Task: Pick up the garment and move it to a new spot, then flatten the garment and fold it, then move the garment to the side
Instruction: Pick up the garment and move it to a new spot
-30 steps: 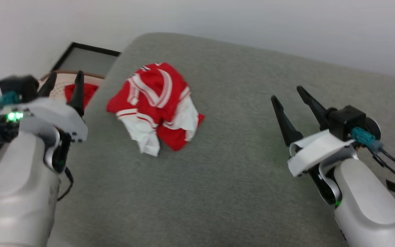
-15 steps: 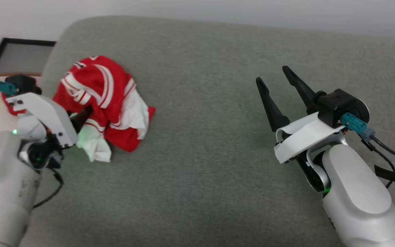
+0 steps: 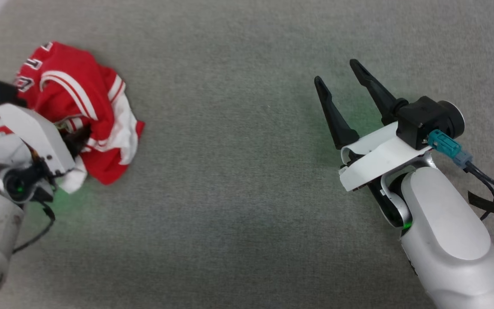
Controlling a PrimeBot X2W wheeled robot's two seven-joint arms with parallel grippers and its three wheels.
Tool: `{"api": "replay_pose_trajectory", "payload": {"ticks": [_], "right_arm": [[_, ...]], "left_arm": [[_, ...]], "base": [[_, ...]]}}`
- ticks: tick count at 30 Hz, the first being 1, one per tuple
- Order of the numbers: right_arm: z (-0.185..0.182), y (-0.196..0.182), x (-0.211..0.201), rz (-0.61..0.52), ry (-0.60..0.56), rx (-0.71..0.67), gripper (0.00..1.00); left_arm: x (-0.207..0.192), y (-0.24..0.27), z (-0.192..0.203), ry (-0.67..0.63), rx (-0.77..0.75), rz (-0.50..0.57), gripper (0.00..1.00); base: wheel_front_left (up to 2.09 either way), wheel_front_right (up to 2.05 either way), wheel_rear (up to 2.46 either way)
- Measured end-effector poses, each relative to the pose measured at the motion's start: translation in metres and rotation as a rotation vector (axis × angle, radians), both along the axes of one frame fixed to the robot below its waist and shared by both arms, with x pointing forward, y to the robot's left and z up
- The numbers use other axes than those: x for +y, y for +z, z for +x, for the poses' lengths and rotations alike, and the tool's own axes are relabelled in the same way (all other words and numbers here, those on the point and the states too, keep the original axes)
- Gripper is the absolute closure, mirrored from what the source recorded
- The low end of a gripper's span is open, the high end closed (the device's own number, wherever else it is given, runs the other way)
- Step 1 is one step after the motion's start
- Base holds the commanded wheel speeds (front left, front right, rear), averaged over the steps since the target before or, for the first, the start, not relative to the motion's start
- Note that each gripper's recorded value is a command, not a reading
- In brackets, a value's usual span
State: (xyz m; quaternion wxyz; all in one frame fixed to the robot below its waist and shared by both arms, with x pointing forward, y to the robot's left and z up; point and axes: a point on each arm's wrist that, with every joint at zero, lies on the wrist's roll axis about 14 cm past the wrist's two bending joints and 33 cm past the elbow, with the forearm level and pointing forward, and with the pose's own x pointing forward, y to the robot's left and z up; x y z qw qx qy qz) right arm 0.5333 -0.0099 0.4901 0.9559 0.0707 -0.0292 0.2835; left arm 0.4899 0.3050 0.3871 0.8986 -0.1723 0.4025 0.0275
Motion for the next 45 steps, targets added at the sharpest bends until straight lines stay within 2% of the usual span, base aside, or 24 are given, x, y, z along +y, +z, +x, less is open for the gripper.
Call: {"api": "replay_pose_trajectory", "payload": {"ticks": [7, 8, 9, 11, 19, 23, 30, 40, 45], "right_arm": [[0.006, -0.01, -0.013, -0.01, -0.032, 0.008, 0.0], [0.006, -0.01, -0.014, -0.01, -0.034, 0.008, 0.0], [0.006, -0.009, -0.015, -0.011, -0.035, 0.007, 0.0], [0.005, -0.007, -0.015, -0.011, -0.036, 0.003, 0.0], [-0.003, 0.014, -0.011, -0.006, -0.029, -0.028, 0.0], [-0.014, 0.017, -0.023, 0.003, -0.062, -0.015, 0.0], [-0.031, 0.034, -0.05, 0.05, -0.145, -0.024, 0.0], [-0.057, 0.045, -0.125, 0.11, -0.365, -0.039, 0.0], [-0.076, 0.045, -0.168, 0.125, -0.491, -0.043, 0.0]], "left_arm": [[-0.01, -0.022, 0.016, -0.037, 0.04, 0.022, 0.0], [-0.011, -0.023, 0.017, -0.04, 0.042, 0.021, 0.05], [-0.012, -0.023, 0.018, -0.041, 0.039, 0.017, 0.5], [-0.016, -0.02, 0.019, -0.046, 0.028, 0.009, 1.0], [-0.021, 0.004, 0.016, -0.063, -0.086, 0.04, 1.0], [-0.036, 0.035, 0.026, -0.067, -0.212, -0.001, 1.0], [-0.074, 0.114, 0.044, -0.094, -0.449, -0.154, 1.0], [-0.193, 0.18, 0.056, -0.42, -0.598, -0.273, 1.0], [-0.27, 0.224, 0.053, -0.593, -0.686, -0.398, 1.0]], "base": [[0.0, 0.0, 0.0], [0.0, 0.0, 0.0], [0.0, 0.0, 0.0], [0.0, 0.0, 0.0], [0.0, 0.0, 0.0], [0.0, 0.0, 0.0], [0.0, 0.0, 0.0], [0.0, 0.0, 0.0], [0.0, 0.0, 0.0]]}}
